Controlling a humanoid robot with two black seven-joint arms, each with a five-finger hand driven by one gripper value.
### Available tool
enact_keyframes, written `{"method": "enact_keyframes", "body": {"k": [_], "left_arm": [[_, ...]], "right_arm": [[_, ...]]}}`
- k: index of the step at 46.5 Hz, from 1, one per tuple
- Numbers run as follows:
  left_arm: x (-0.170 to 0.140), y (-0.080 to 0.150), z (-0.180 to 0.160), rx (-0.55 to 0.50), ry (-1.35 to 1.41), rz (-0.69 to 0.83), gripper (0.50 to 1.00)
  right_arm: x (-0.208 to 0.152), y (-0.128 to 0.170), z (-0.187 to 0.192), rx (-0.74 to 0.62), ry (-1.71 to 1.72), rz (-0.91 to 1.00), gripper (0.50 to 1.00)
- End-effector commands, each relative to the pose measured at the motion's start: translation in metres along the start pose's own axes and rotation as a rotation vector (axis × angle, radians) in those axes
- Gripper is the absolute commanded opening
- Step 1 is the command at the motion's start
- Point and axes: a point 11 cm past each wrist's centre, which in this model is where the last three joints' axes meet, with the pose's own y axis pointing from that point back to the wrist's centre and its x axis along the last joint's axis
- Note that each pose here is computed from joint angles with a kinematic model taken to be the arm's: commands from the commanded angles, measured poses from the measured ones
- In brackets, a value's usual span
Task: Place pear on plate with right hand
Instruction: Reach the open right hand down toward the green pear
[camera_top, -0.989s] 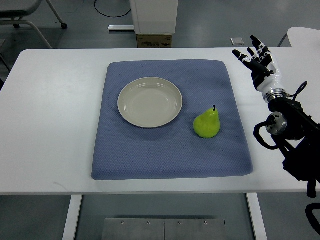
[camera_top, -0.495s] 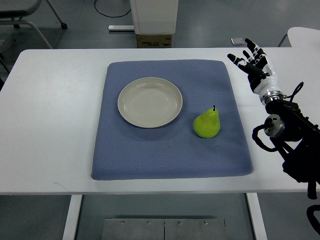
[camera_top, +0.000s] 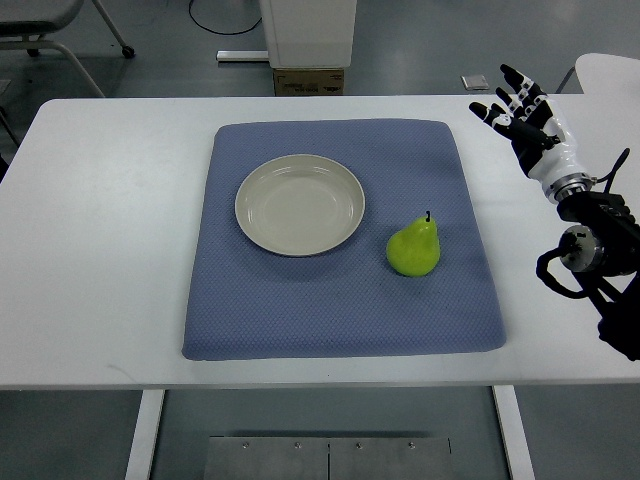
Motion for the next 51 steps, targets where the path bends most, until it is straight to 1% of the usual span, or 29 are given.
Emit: {"method": "enact_keyframes", "body": {"k": [1, 9, 20, 27, 36, 43, 51], "left_arm": [[0.000, 0.000, 0.000, 0.000, -0.001, 0.000, 1.000], [0.000, 0.000, 0.000, 0.000, 0.001, 0.000, 1.000], [0.000, 0.000, 0.000, 0.000, 0.001, 0.000, 1.000], [0.000, 0.000, 0.000, 0.000, -0.001, 0.000, 1.000], [0.000, 0.000, 0.000, 0.000, 0.001, 0.000, 1.000], [0.000, 0.000, 0.000, 0.000, -0.001, 0.000, 1.000], [0.000, 0.000, 0.000, 0.000, -0.001, 0.000, 1.000]], "right_arm": [[-0.001, 0.004, -0.004, 0.006, 0.040, -0.033, 1.000], [-0.010, 0.019, -0.011, 0.027, 0.152, -0.156, 1.000], [-0.019, 0.039, -0.009, 0.030, 0.227, -0.268, 1.000], [-0.026, 0.054, 0.001, 0.004, 0.259, -0.338, 1.000], [-0.040, 0.070, 0.022, -0.054, 0.331, -0.436, 1.000], [-0.046, 0.077, 0.035, -0.084, 0.360, -0.474, 1.000], [-0.047, 0.080, 0.040, -0.097, 0.379, -0.489, 1.000]]}}
